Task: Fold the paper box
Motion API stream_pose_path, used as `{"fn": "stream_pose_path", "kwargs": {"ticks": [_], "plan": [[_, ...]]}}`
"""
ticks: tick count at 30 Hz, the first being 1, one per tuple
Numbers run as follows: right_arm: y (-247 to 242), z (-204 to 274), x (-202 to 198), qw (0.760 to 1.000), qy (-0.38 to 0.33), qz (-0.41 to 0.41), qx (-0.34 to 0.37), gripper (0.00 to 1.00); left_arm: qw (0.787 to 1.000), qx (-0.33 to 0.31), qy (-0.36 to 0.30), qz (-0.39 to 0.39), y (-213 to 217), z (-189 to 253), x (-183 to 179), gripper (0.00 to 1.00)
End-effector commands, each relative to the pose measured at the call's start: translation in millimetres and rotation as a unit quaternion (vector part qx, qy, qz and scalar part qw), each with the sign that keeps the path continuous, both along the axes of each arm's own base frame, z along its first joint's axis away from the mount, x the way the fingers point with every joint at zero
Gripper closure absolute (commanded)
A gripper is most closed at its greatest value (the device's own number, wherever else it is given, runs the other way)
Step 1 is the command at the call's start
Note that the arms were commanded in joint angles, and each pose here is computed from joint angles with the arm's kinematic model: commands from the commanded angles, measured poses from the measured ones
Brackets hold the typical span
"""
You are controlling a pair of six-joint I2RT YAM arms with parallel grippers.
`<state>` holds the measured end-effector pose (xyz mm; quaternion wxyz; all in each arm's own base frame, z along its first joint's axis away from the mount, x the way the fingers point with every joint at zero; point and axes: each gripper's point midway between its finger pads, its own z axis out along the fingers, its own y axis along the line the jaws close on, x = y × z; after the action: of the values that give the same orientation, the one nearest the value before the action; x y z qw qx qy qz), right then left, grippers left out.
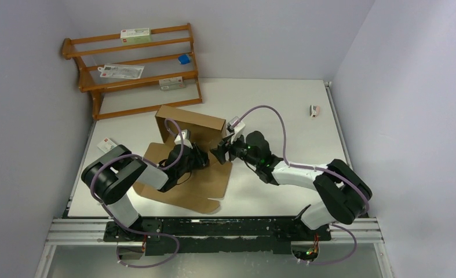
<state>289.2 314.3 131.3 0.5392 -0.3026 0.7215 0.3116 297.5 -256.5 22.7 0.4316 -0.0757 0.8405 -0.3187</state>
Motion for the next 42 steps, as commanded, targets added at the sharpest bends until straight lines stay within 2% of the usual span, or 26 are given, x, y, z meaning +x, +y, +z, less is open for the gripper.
{"fn": "stream_pose_path", "kwargs": {"ticks": [1,5,12,20,30,34,38,42], "plan": [[-5.4,-2.7,18.3,0.997,-0.021,-0.072,0.006,0.23,0.998,0.018,0.057,-0.036,0.4,-24.7,-32.4,0.67],[-10.3,-5.2,28.5,0.992,-0.018,-0.122,0.011,0.23,0.997,0.013,0.058,-0.04,-2.4,-22.5,-36.0,0.66],[-19.1,-12.6,37.2,0.983,-0.01,-0.185,0.011,0.29,0.997,0.002,0.059,-0.05,-12.4,-18.6,-41.5,0.66],[-21.4,-18.0,37.0,0.982,-0.016,-0.19,-0.005,0.45,0.997,-0.005,0.055,-0.06,-24.1,-13.9,-46.9,0.65],[-33.5,-22.4,34.2,0.979,-0.026,-0.203,-0.019,0.64,0.997,-0.009,0.036,-0.063,-23.8,9.2,-47.5,0.58],[-38.0,-23.4,36.3,0.977,-0.033,-0.211,-0.03,0.64,0.997,-0.008,0.022,-0.067,-17.7,33.5,-52.4,0.49],[-39.8,-25.0,35.9,0.976,-0.038,-0.211,-0.035,0.63,0.998,0.0,-0.01,-0.068,-5.8,78.1,-56.2,0.39],[-40.4,-26.5,36.3,0.976,-0.043,-0.208,-0.044,0.62,0.997,0.05,-0.047,-0.045,20.3,127.9,-52.8,0.23]]}}
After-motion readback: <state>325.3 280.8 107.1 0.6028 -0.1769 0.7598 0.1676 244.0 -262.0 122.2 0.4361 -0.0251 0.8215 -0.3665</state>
